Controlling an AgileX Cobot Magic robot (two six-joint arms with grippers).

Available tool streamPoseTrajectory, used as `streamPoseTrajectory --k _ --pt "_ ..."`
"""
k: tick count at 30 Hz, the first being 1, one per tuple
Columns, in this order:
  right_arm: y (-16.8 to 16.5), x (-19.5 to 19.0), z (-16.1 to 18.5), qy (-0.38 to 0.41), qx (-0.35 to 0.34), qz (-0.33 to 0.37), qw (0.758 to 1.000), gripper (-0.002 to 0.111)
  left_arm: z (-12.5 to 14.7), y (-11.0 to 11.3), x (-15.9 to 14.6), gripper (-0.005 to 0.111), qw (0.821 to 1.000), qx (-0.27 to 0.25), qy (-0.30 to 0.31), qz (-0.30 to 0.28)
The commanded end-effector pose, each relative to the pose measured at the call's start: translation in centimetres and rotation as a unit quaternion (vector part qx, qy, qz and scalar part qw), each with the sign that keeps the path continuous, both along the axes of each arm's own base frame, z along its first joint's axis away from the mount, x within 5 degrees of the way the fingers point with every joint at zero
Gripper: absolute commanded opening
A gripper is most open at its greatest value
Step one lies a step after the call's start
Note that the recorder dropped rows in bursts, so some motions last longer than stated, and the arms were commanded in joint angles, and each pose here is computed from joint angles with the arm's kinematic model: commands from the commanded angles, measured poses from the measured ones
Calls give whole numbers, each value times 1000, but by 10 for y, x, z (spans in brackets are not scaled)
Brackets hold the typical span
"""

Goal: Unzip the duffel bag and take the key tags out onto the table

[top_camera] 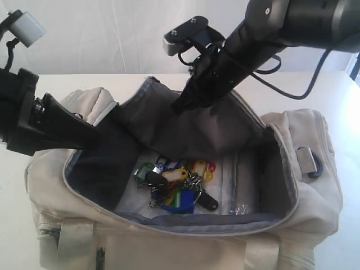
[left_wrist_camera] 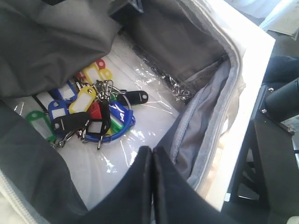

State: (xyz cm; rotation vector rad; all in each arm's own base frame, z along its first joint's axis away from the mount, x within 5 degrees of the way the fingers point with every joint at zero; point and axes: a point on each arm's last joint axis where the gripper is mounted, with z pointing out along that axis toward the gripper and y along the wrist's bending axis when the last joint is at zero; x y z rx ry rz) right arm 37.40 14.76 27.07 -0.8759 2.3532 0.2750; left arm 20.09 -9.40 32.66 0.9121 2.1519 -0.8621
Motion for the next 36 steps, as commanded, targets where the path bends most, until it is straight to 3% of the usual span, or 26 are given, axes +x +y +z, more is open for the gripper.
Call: streamPoseTrajectory --k 1,7,12,21,28,31,34,36 --pt "-34 28 -29 11 -3 -99 995 0 1 0 -2 0 1000 7 -2 -18" --pt "-77 36 -40 52 -6 -169 984 0 1 0 -3 0 1000 7 -2 -22" --pt "-88 27 -27 67 -10 -166 984 0 1 0 -3 0 1000 8 -1 -24" --pt "-92 -34 77 -14 18 -140 990 0 1 -1 -6 0 999 0 17 -28" --pt "-97 -91 124 -35 29 -135 990 0 19 -2 -8 0 999 1 14 -52" --pt "-104 -116 122 -28 11 -145 989 0 35 -2 -12 0 997 6 -5 -73" --pt "-116 -135 104 28 -5 -188 982 0 42 1 -18 0 995 38 -11 -96" --pt "-124 -145 89 56 -12 -202 978 6 42 3 -24 0 993 48 -4 -111"
